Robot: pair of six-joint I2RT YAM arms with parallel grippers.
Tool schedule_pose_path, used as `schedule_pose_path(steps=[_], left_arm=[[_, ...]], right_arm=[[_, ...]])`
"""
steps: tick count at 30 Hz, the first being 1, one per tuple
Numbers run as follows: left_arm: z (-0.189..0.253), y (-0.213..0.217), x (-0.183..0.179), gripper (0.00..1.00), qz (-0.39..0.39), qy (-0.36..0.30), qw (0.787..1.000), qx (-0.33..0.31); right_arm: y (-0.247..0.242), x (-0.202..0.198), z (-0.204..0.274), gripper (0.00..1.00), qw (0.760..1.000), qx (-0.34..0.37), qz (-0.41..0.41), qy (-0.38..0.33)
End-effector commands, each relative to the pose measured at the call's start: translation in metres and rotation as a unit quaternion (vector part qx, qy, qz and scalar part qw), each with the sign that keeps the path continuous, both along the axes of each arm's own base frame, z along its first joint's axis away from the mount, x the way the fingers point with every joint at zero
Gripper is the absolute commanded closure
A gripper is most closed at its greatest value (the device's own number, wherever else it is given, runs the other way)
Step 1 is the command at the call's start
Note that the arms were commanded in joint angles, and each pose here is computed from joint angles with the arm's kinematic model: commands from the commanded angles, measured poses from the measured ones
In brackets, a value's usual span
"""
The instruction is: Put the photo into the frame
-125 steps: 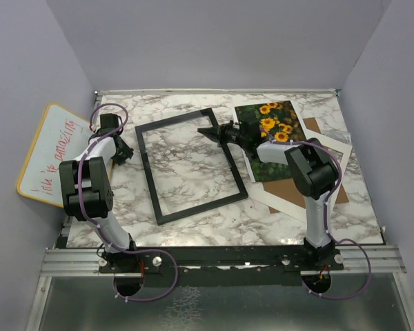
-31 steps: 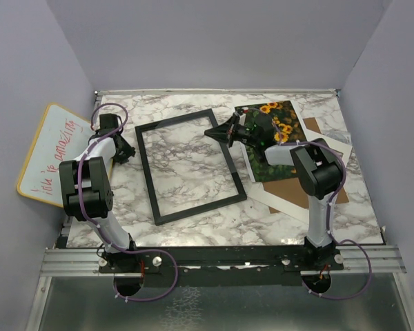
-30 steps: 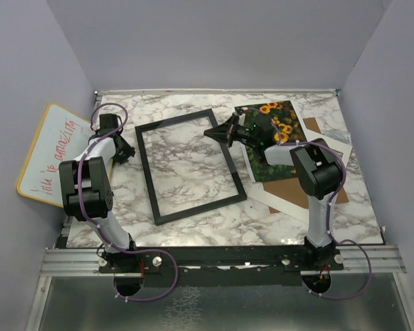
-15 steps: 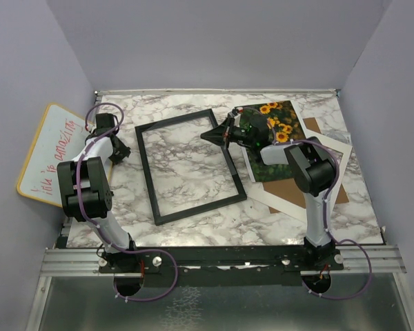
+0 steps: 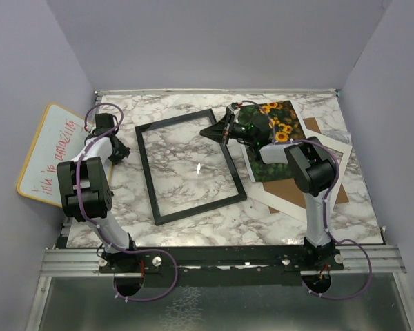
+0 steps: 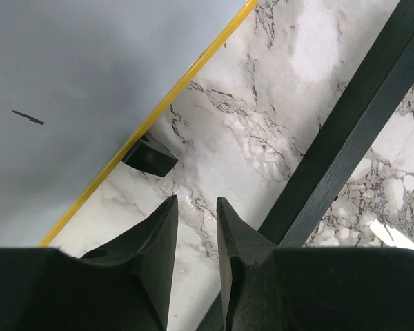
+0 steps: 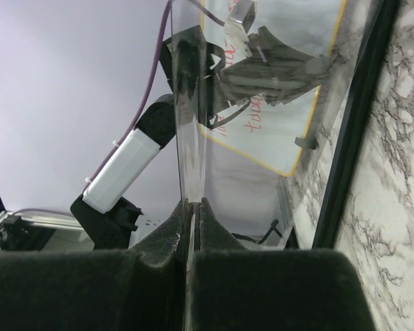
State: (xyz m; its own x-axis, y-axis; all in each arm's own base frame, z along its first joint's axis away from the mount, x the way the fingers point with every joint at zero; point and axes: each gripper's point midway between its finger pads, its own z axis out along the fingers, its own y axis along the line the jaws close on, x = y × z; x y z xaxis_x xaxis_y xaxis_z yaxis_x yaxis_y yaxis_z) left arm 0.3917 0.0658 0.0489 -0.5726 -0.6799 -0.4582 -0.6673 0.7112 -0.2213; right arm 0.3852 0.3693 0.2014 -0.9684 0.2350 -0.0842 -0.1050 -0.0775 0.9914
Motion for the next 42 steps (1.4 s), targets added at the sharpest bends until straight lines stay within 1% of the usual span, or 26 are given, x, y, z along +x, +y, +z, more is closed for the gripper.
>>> schedule_pose_path(steps=[1,13,20,26,31,42], left_arm=[[0.015,0.006,0.003,0.7,0.011,-0.017,1.0,0.005],[0.013,0.004,0.003,0.7,0.009,-0.016,1.0,-0.001],[0.012,0.003,0.003,0.7,0.008,-0.015,1.0,-0.003],[0.011,0.003,0.002,0.7,0.008,-0.014,1.0,-0.004],[0.011,0.002,0.003,0.7,0.007,-0.015,1.0,-0.005],[0.012,0.002,0.004,0.7,0.006,-0.017,1.0,-0.005]], right_arm=[[0.002,-0.007,0.019,0.99,0.998,0.034,0.016,-0.049],[0.013,-0.004,0.008,0.99,0.998,0.026,0.027,-0.054],[0.019,0.0,-0.009,0.99,0.997,0.017,0.033,-0.062],[0.018,-0.004,-0.016,0.99,0.995,0.01,0.042,-0.092],[0.02,0.0,-0.032,0.99,0.995,-0.012,0.038,-0.09],[0.022,0.003,-0.048,0.99,0.995,-0.026,0.038,-0.087]])
